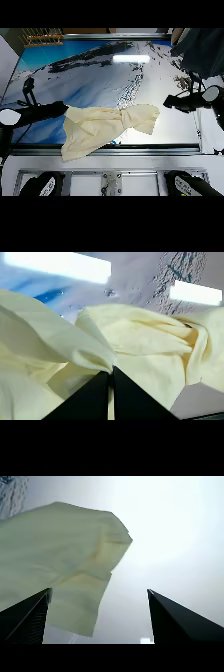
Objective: Fold the clothes and pants, and hang the long-sleeved shirts on hangers.
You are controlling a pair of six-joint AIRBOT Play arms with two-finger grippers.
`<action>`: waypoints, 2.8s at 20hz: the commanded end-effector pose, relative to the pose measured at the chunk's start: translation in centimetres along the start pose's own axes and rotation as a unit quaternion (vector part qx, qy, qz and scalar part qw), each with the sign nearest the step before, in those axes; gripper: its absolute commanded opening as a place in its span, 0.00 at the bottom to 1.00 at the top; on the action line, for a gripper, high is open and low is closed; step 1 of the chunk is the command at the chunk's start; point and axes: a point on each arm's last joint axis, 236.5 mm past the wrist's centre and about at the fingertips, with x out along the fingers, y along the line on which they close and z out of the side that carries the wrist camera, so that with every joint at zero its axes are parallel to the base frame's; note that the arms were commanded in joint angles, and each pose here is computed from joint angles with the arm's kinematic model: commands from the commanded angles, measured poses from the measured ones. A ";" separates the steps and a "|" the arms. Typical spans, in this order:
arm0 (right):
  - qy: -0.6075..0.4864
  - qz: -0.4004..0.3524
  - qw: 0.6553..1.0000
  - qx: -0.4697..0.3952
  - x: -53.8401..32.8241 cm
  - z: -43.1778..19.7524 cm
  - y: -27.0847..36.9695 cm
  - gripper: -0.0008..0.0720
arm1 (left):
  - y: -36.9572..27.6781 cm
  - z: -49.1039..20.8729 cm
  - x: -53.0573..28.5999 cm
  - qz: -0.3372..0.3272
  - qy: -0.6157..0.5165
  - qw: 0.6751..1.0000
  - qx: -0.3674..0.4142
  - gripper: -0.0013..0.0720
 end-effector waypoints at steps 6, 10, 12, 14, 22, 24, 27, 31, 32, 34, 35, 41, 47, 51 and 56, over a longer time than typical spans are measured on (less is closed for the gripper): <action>0.062 0.079 0.965 0.240 8.4 -9.7 -1.0 0.92 | 1.1 -0.3 2.1 0.010 0.029 0.999 -0.012 0.03; 0.042 0.084 0.976 0.197 10.3 -9.8 2.0 0.92 | 1.1 -0.3 2.1 0.010 0.029 0.999 -0.011 0.03; 0.052 0.083 0.980 0.173 11.2 -10.7 3.3 0.92 | 1.1 -0.4 2.1 0.010 0.030 0.999 -0.011 0.03; 0.069 0.085 0.981 0.159 11.9 -11.8 4.3 0.91 | 1.1 -0.4 2.1 0.010 0.029 0.999 -0.012 0.03; -0.041 0.101 0.994 -0.025 3.4 -3.5 6.1 0.02 | -1.0 8.5 -6.2 0.006 -0.134 0.991 0.012 0.03; -0.151 0.087 0.983 -0.062 -5.8 2.8 6.1 0.02 | -5.0 13.4 -15.2 -0.004 -0.255 0.965 0.053 0.03; -0.333 0.094 0.934 -0.084 -21.3 7.9 7.9 0.02 | -13.4 15.0 -29.4 -0.031 -0.413 0.900 0.139 0.03; -0.481 0.123 0.860 -0.116 -35.4 6.1 11.4 0.02 | -21.2 10.7 -42.3 -0.064 -0.544 0.809 0.211 0.03; -0.503 0.133 0.845 -0.120 -37.5 5.2 12.1 0.02 | -22.4 9.6 -44.4 -0.070 -0.566 0.791 0.222 0.03; -0.535 0.149 0.822 -0.126 -40.3 3.4 13.1 0.02 | -24.4 7.5 -47.9 -0.080 -0.597 0.761 0.241 0.03; -0.544 0.157 0.815 -0.122 -41.2 2.7 13.3 0.02 | -25.2 6.8 -49.1 -0.083 -0.607 0.750 0.249 0.03; -0.568 0.168 0.796 -0.123 -43.5 0.4 13.8 0.02 | -27.8 7.2 -51.7 -0.086 -0.611 0.736 0.279 0.03; -0.565 0.168 0.798 -0.122 -43.3 0.5 13.8 0.02 | -25.6 14.0 -46.4 -0.069 -0.549 0.791 0.262 0.03; -0.507 0.162 0.840 -0.107 -38.6 3.9 13.0 0.02 | -20.1 21.1 -35.8 -0.045 -0.432 0.874 0.219 0.03; -0.354 0.139 0.923 -0.062 -23.8 12.2 9.7 0.02 | -11.4 26.9 -16.7 -0.040 -0.276 0.950 0.140 0.03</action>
